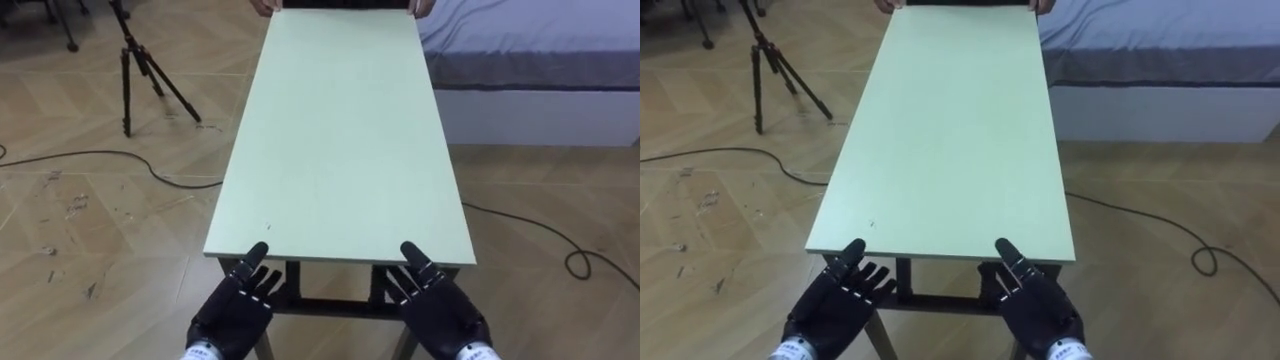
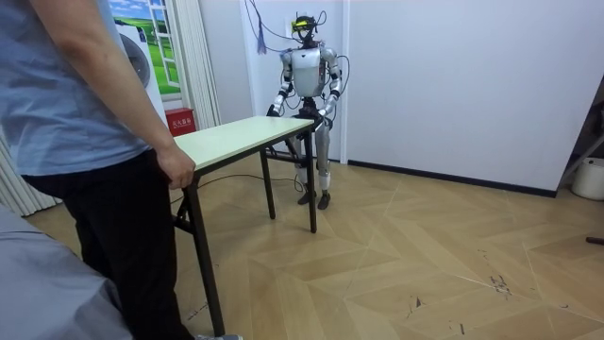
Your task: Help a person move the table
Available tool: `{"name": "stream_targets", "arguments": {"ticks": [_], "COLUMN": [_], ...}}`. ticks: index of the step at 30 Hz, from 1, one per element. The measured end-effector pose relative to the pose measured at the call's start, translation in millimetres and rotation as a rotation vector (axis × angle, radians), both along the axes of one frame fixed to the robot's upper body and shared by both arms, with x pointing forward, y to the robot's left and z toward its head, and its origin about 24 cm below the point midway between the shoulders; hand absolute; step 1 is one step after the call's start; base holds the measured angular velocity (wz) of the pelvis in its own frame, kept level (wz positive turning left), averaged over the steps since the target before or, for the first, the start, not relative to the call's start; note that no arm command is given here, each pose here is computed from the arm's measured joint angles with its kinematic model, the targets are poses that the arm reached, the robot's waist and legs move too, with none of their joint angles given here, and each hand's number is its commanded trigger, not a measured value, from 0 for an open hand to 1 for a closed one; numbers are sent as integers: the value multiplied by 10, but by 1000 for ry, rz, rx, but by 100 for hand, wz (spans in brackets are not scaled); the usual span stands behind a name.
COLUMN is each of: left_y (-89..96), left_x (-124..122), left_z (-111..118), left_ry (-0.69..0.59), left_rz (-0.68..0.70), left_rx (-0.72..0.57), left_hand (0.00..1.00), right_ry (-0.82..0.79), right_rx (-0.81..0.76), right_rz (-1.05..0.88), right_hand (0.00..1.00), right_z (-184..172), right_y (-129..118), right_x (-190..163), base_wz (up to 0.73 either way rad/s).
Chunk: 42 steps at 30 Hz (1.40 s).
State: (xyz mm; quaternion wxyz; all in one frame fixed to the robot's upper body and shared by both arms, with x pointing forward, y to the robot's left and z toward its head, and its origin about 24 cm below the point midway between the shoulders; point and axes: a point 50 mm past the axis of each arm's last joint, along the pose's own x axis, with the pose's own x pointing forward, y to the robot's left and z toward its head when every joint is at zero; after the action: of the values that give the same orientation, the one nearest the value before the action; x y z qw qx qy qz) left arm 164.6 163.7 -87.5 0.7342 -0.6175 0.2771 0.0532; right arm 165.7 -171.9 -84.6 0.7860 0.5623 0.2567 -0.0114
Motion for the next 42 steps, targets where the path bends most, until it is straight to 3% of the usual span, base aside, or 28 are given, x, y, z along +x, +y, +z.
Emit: {"name": "stream_targets", "arguments": {"ticks": [17, 23, 42], "left_y": [-97, -129, -142], "left_x": [81, 256, 348], "left_z": [28, 157, 298], "left_ry": [5, -42, -56], "left_rz": [31, 51, 79], "left_rx": [-42, -61, -33], "left_hand": [0, 0, 0], "right_ry": [-12, -40, -70], "right_rx": [188, 198, 231], "right_rz": [-153, -150, -180], "right_hand": [0, 0, 0], "right_z": [58, 111, 131], "right_y": [87, 126, 269], "right_x": [119, 225, 262], "base_wz": [-1, 0, 1]}}
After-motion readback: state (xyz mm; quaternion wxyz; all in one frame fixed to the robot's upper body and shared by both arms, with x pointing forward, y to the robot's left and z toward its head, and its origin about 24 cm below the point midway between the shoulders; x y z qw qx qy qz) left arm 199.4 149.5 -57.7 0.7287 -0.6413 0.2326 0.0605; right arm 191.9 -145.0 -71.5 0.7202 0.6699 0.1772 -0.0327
